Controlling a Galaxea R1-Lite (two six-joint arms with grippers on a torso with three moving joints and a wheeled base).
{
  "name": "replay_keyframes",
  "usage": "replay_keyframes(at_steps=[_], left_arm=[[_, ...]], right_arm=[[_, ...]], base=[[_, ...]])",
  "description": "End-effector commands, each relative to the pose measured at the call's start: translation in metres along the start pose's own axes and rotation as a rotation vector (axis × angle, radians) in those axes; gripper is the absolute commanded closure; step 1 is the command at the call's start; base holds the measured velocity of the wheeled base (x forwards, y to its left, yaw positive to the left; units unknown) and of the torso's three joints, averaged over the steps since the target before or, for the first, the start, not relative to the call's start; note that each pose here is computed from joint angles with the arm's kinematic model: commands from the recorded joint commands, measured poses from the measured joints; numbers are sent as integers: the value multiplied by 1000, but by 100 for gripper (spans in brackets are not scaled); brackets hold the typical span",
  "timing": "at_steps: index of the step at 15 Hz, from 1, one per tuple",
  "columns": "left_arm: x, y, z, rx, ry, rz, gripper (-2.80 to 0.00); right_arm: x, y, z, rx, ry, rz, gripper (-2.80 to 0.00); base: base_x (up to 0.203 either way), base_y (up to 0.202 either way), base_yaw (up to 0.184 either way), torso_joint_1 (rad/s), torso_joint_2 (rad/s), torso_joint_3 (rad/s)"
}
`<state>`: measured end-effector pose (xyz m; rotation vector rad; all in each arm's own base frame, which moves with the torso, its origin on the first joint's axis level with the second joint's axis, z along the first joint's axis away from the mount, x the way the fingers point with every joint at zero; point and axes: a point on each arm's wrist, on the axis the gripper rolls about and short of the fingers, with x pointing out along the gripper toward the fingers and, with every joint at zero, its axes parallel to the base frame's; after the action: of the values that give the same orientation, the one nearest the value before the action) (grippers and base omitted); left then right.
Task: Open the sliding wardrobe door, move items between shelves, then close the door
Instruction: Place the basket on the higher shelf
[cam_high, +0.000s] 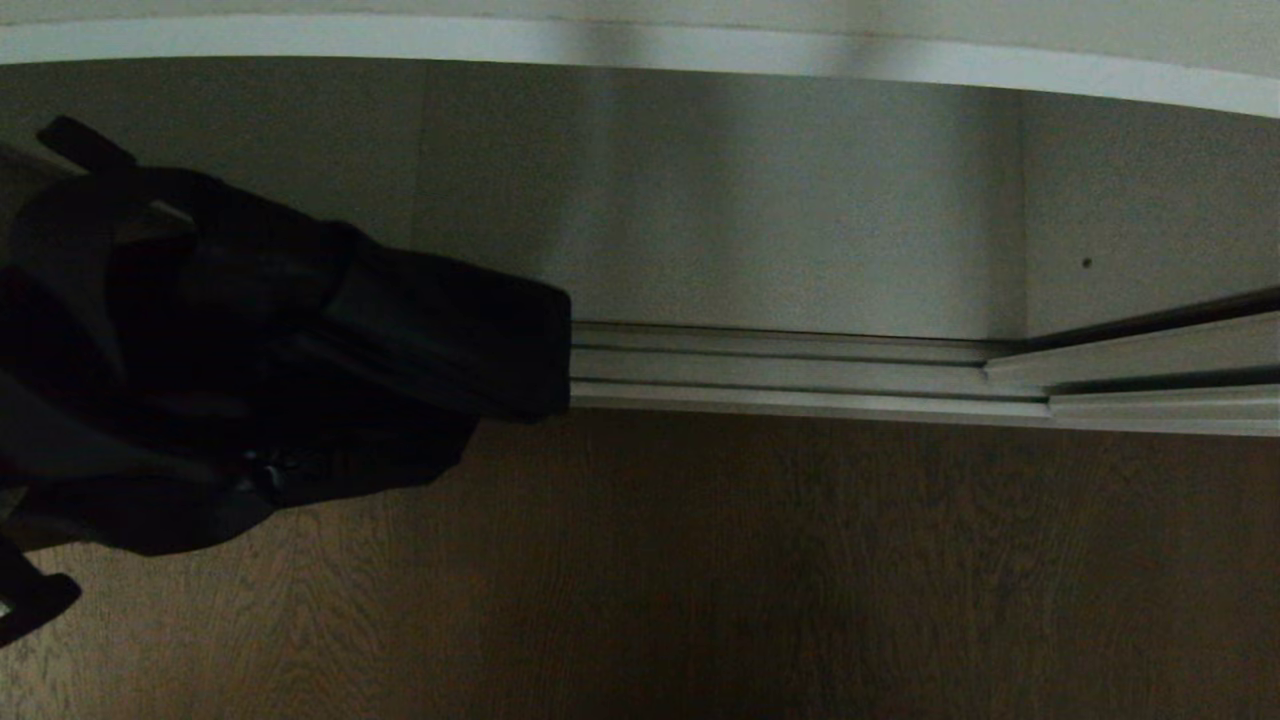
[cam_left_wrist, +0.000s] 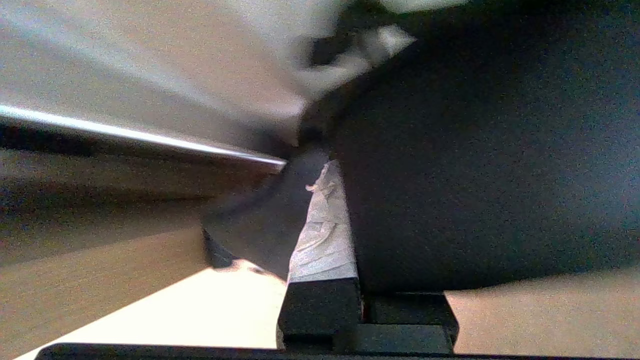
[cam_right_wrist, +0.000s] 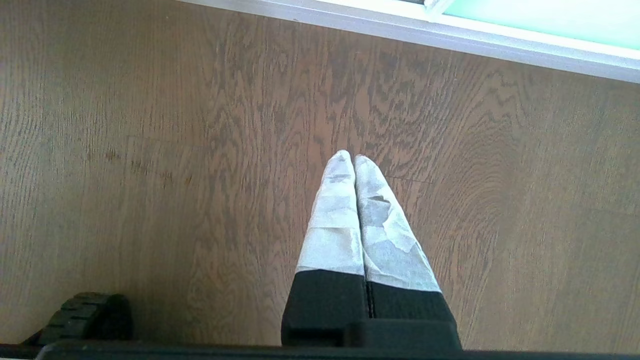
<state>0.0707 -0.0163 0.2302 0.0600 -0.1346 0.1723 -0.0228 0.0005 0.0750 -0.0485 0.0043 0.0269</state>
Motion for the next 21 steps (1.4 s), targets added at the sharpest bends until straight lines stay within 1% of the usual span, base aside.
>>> replay_keyframes(at_steps=[1, 3, 6, 8, 10, 12, 14, 16, 21], left_arm=[[-8, 9, 3, -13, -35, 68, 0], [-17, 16, -2, 2, -38, 107, 0], [-27, 23, -10, 69, -16, 167, 0], [-29, 25, -14, 87, -1, 198, 0], [-27, 25, -16, 89, 10, 214, 0], [-27, 25, -24, 114, 64, 233, 0], [-27, 25, -25, 125, 77, 232, 0], [-25, 24, -24, 127, 77, 203, 0], [-27, 24, -25, 127, 68, 184, 0]], right_arm=[[0, 0, 0, -1, -2, 1, 0], [0, 0, 0, -1, -1, 1, 0], [0, 0, 0, -1, -1, 1, 0], [0, 0, 0, -1, -2, 1, 0], [0, 0, 0, -1, -1, 1, 0], [0, 0, 0, -1, -2, 1, 0], [0, 0, 0, -1, -2, 1, 0], [0, 0, 0, -1, -2, 1, 0], [0, 0, 0, -1, -1, 1, 0]], base=[[0, 0, 0, 0, 0, 0], [0, 0, 0, 0, 0, 0], [0, 0, 0, 0, 0, 0], [0, 0, 0, 0, 0, 0], [0, 0, 0, 0, 0, 0], [0, 0, 0, 0, 0, 0], [0, 0, 0, 0, 0, 0], [0, 0, 0, 0, 0, 0], [0, 0, 0, 0, 0, 0]])
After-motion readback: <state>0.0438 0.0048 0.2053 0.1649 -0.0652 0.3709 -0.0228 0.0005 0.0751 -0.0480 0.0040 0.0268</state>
